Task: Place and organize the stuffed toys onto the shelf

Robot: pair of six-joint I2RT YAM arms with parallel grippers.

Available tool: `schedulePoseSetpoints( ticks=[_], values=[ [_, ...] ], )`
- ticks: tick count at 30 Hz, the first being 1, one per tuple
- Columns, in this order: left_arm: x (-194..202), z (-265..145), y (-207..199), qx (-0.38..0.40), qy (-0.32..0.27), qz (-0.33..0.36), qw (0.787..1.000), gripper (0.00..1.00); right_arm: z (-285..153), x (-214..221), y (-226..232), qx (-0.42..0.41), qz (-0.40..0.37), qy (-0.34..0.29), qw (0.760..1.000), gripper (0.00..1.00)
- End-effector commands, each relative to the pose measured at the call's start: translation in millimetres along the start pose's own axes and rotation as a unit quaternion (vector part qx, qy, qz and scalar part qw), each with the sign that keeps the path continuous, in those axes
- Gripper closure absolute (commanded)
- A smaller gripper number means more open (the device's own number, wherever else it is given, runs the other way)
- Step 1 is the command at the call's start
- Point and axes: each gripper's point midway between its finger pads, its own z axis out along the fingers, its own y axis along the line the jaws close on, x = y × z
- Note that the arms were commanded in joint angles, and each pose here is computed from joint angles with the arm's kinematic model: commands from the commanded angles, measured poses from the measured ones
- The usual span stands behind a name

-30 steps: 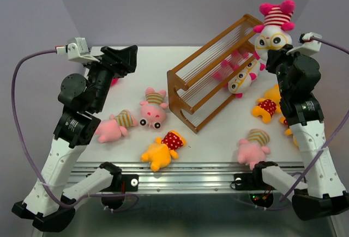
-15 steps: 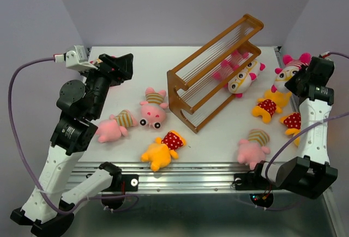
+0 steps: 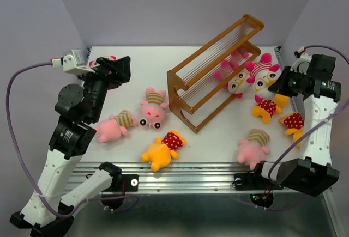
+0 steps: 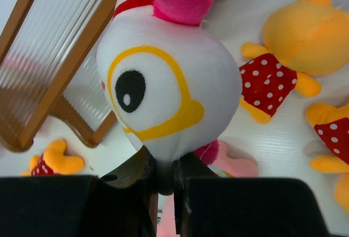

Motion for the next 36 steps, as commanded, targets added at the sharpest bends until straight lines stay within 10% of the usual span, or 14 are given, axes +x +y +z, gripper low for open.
schedulePoseSetpoints(
  ticks=[1,22,36],
  values=[
    [-9,2,-1,0.001,-0.019,0.003,1.000,0.09,-26,22,34,-0.102,-0.114,0.020,0.988,1.00],
    [-4,3,0,0.001,-0.013,-0.001,1.000,0.09,18,136,33,-0.179,-0.209,0.274,0.921,0.99],
    [-6,6,2,-0.009,-0.012,-0.009,1.000,0.09,96,118,74,-0.204,-0.227,0.198,0.931,0.99]
  ],
)
